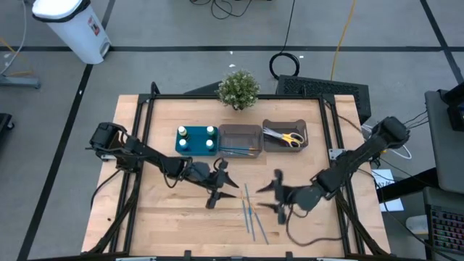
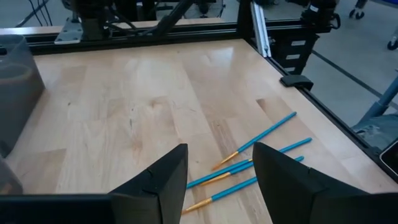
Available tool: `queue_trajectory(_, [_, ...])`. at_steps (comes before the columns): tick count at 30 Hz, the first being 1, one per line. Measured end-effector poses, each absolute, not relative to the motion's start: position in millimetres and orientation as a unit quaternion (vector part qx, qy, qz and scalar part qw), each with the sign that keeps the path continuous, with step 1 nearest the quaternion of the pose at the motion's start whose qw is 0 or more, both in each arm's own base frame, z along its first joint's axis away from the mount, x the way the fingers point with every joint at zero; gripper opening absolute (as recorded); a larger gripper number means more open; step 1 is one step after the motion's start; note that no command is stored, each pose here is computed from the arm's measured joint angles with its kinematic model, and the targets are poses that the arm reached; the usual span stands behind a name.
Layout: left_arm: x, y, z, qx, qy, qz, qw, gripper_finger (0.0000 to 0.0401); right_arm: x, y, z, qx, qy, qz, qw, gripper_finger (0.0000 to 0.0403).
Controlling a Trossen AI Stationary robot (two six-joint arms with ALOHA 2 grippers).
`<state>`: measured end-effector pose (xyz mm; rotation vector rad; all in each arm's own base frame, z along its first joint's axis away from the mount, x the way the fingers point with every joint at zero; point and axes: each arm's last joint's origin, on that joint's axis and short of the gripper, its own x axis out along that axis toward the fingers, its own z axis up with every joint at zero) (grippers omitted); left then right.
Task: Pick & Place Paint Supplies
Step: Put the paint brush into the left black bin
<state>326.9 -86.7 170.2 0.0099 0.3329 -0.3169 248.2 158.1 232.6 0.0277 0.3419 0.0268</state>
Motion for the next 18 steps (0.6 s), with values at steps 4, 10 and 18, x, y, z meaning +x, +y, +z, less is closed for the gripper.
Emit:
queue_trajectory(4, [327.4, -84.6, 170.0, 0.000, 0.166, -0.153, 0.974, 0.0186, 273.4, 171.8, 225.3, -0.009, 0.202, 0.039, 0.979, 0.0179])
queue_trajectory(10, [326.7, -84.4, 167.9, -0.001, 0.178, -0.151, 0.972, 0.0187, 290.8, 190.1, 177.3, -0.019, 0.309, 0.075, 0.948, 0.0171])
queue_trajectory(18, [326.9, -83.0, 167.0, -0.004, 0.182, -0.124, 0.975, 0.0186, 288.0, 210.5, 135.4, 0.038, 0.399, 0.179, 0.898, 0.0171])
